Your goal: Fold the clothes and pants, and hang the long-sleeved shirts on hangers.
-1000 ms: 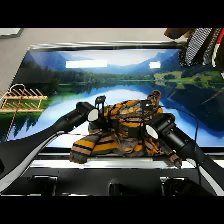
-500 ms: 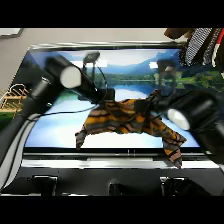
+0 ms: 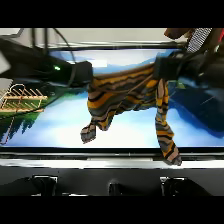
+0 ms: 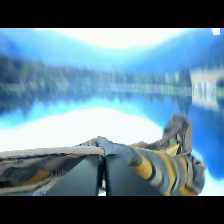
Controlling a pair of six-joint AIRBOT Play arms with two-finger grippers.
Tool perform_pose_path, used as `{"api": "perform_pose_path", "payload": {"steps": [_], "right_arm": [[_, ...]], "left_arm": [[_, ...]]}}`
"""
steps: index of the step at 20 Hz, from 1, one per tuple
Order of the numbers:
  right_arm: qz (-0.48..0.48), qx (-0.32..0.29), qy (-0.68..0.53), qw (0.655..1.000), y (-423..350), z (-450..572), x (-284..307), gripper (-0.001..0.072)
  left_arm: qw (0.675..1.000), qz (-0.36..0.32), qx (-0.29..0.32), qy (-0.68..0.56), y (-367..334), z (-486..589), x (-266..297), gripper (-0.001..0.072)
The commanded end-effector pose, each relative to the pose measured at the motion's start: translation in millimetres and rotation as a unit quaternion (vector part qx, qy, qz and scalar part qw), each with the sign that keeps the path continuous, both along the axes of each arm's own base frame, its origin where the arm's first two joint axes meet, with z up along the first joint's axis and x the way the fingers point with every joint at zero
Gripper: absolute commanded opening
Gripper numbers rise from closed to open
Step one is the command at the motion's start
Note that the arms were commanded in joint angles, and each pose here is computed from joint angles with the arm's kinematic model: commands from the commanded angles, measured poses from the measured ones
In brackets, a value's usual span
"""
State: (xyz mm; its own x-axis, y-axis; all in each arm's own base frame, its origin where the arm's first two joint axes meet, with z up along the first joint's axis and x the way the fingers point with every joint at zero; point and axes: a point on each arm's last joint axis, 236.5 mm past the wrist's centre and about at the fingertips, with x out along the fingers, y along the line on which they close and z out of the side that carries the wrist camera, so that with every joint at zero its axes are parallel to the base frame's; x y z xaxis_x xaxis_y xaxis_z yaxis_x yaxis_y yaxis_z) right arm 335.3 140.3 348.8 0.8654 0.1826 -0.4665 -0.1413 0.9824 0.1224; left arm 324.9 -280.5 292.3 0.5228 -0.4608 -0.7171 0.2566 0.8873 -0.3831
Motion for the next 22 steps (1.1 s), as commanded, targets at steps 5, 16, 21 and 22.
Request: {"api": "perform_pose_path", "payload": {"steps": [5,16,21,22], "right_arm": [[0.042,0.04,-0.081,0.995,-2.5,79.8,-26.9,0.0037],[0.023,-0.089,0.18,0.979,-8.8,-75.6,-42.6,0.0036],[-0.041,-0.039,0.273,0.96,-17.8,-195.1,-75.1,0.0037],[-0.045,-0.012,0.302,0.952,-11.5,-214.7,-88.7,0.0036]], "left_arm": [[0.994,0.009,-0.093,-0.057,6.8,59.5,-18.9,0.0027],[0.997,0.027,0.033,0.067,9.9,-68.4,-9.3,0.0027],[0.986,0.026,0.095,0.136,13.5,-154.7,-20.5,0.0027],[0.984,0.026,0.1,0.148,11.1,-168.5,-24.7,0.0027]]}}
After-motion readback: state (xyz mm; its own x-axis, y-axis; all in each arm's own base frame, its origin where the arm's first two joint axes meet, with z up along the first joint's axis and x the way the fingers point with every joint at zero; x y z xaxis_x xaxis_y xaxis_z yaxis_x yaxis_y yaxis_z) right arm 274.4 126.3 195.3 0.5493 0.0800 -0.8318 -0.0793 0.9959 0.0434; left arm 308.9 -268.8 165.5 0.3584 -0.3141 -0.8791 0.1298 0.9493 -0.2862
